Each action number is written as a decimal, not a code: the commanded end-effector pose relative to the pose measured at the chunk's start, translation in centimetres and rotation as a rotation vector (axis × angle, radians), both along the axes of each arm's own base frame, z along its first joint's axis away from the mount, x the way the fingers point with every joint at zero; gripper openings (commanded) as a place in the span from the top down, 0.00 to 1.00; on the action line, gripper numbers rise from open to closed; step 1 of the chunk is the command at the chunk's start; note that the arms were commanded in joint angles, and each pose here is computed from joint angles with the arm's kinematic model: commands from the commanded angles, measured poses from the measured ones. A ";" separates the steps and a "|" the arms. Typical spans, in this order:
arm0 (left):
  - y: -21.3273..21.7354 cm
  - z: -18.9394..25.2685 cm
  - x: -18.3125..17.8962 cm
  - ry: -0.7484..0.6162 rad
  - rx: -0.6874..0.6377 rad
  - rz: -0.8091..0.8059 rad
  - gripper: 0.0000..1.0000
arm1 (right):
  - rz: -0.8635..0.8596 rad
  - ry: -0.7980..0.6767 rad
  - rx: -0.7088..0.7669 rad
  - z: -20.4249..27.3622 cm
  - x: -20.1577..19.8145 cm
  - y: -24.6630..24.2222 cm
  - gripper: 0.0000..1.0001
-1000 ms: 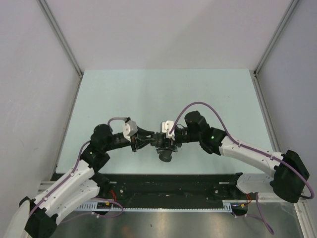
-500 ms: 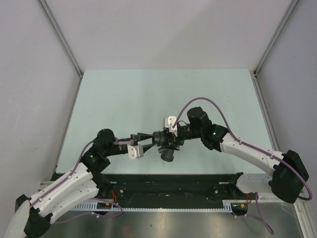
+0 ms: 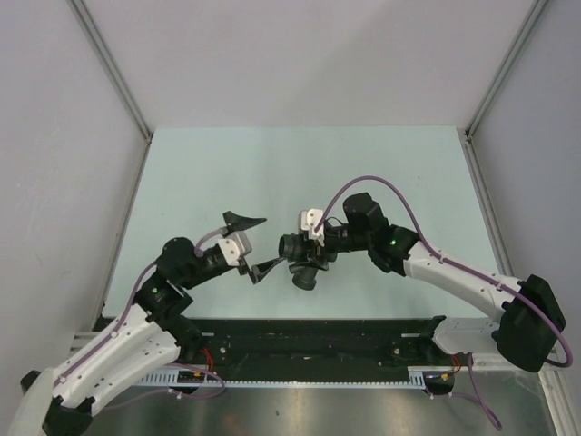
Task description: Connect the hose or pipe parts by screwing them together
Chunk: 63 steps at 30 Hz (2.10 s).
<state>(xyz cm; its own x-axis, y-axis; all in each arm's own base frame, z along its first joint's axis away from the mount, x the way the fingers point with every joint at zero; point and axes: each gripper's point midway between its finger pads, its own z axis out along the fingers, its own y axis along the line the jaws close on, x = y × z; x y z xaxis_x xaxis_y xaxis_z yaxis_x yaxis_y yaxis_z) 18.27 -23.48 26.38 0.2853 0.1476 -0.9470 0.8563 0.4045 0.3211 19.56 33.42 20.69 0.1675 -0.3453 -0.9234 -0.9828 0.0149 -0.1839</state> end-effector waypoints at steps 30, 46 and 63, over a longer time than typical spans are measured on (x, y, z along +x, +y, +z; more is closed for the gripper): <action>-0.4 -2.2 2.0 1.577 -0.441 0.159 0.20 | -0.165 -0.343 0.043 5.1 2.8 1.9 1.00; -0.6 -2.2 2.7 0.962 -0.193 0.016 1.00 | -0.029 -0.257 0.074 4.9 0.1 2.9 1.00; -2.7 -7.2 1.1 -0.086 0.327 -0.274 0.84 | 0.150 -0.004 0.130 5.2 -2.4 1.3 1.00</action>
